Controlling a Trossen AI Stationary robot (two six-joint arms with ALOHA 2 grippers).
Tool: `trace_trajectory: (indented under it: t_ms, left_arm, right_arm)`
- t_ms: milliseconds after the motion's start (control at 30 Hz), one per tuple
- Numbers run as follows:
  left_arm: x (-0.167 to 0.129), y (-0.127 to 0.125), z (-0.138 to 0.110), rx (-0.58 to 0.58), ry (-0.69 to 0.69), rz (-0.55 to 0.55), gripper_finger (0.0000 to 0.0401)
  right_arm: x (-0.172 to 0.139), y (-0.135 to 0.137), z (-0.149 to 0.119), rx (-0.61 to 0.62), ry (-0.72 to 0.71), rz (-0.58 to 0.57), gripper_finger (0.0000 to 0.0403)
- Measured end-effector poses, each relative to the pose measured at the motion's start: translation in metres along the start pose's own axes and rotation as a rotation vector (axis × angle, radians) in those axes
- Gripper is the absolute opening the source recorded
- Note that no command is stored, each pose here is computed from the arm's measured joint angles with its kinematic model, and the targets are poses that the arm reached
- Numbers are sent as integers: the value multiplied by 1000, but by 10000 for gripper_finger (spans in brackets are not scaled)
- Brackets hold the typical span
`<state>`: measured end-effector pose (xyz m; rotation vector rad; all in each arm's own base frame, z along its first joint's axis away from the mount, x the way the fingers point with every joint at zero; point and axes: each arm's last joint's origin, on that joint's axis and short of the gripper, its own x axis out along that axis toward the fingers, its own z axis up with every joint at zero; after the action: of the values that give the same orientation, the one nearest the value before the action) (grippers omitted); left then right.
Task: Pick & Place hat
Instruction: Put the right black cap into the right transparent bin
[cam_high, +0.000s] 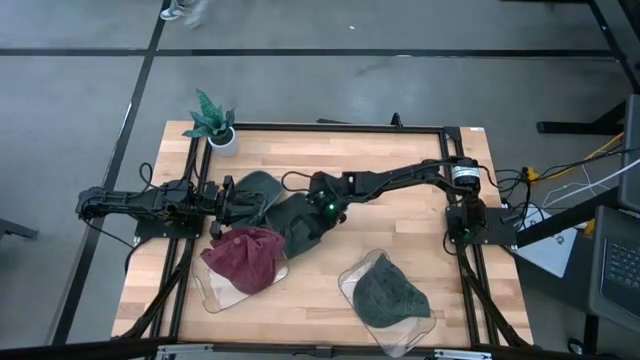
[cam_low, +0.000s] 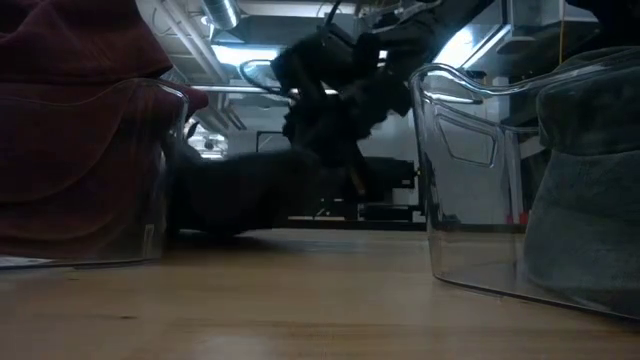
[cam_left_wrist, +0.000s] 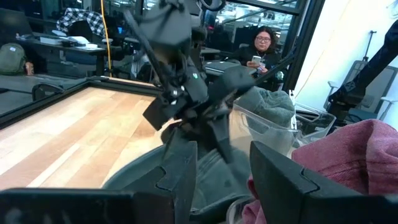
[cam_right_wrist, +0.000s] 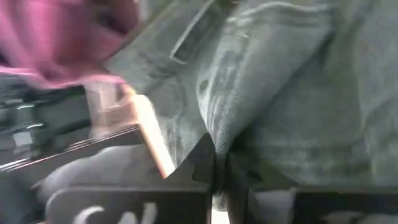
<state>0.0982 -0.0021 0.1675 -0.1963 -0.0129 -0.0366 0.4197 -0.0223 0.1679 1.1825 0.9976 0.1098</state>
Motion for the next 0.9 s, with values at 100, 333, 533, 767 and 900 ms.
trace_trajectory:
  t_ms: [100,333,533,767,900]
  left_arm:
    - [0,0,0,0,0,0,143]
    - [0,0,0,0,0,0,143]
    - [0,0,0,0,0,0,143]
    - [0,0,0,0,0,0,143]
    - [0,0,0,0,0,0,143]
  right_arm:
    - [-1,9,4,-6,22,111,22]
    - [-14,31,7,-85,-20,241,11]
    - [-34,41,9,-101,-34,273,14]
    - [-49,45,5,-72,9,281,12]
    - [-59,44,-2,-26,92,262,13]
